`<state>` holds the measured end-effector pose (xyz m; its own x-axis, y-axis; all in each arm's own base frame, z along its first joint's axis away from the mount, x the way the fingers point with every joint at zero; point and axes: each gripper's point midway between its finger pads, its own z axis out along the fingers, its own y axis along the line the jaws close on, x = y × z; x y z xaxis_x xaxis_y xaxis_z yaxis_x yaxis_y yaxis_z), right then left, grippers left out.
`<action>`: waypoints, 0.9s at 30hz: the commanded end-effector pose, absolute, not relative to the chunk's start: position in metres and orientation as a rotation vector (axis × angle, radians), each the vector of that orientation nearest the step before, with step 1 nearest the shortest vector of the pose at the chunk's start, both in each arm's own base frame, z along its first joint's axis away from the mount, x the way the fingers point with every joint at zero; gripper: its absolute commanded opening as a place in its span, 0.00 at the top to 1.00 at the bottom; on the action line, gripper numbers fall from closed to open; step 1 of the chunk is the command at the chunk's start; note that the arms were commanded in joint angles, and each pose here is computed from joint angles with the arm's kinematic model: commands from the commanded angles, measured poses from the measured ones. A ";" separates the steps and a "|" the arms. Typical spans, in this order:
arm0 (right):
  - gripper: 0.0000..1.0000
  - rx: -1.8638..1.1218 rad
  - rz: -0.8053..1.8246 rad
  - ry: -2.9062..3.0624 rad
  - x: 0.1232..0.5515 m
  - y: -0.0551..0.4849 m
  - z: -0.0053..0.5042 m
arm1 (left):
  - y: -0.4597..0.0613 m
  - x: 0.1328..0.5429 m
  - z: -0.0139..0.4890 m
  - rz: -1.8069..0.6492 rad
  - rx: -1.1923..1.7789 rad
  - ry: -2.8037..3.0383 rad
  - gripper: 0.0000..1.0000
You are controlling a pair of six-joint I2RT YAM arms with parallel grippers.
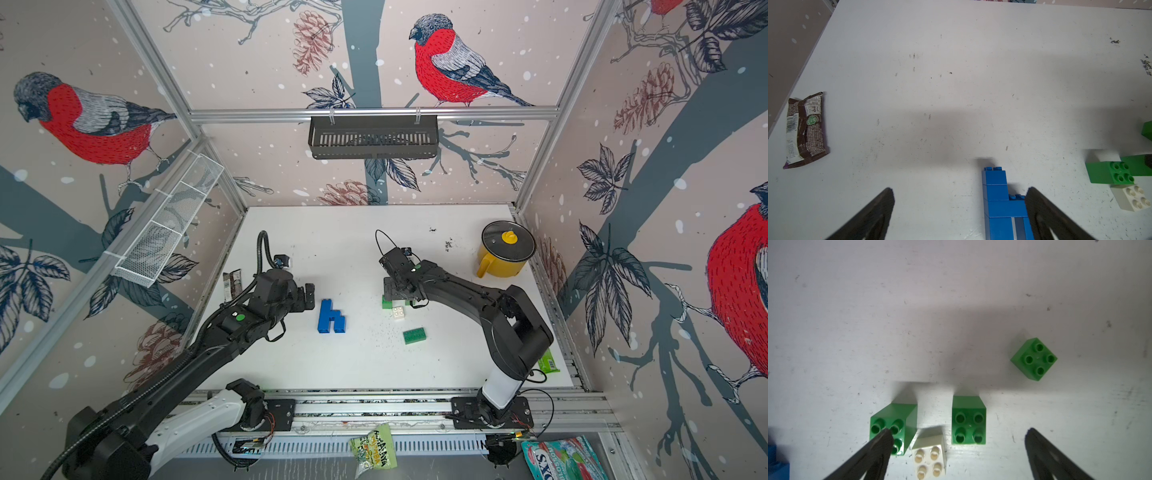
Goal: Assemble the letter h with lego
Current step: Place the lego brick at the center of the board, then pick up the lego brick from the center of the board.
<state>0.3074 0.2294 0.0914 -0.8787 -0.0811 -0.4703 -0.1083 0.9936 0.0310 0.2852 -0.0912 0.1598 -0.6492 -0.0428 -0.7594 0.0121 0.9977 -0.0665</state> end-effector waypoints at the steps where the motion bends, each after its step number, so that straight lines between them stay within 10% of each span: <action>1: 0.00 -0.157 0.043 2.658 0.289 0.218 0.094 | -0.089 0.287 0.164 -0.077 -0.045 2.262 0.02; 27: 0.00 -0.401 0.067 2.831 0.192 0.202 0.032 | -0.062 0.288 0.181 0.083 -0.153 2.224 0.02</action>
<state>0.1929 0.2030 0.0354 -0.9207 -0.2622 -0.2891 -0.2779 0.9605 0.0137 0.2837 -0.0703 0.1732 -0.6306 -0.0838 -0.7716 -0.0994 0.9947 -0.0267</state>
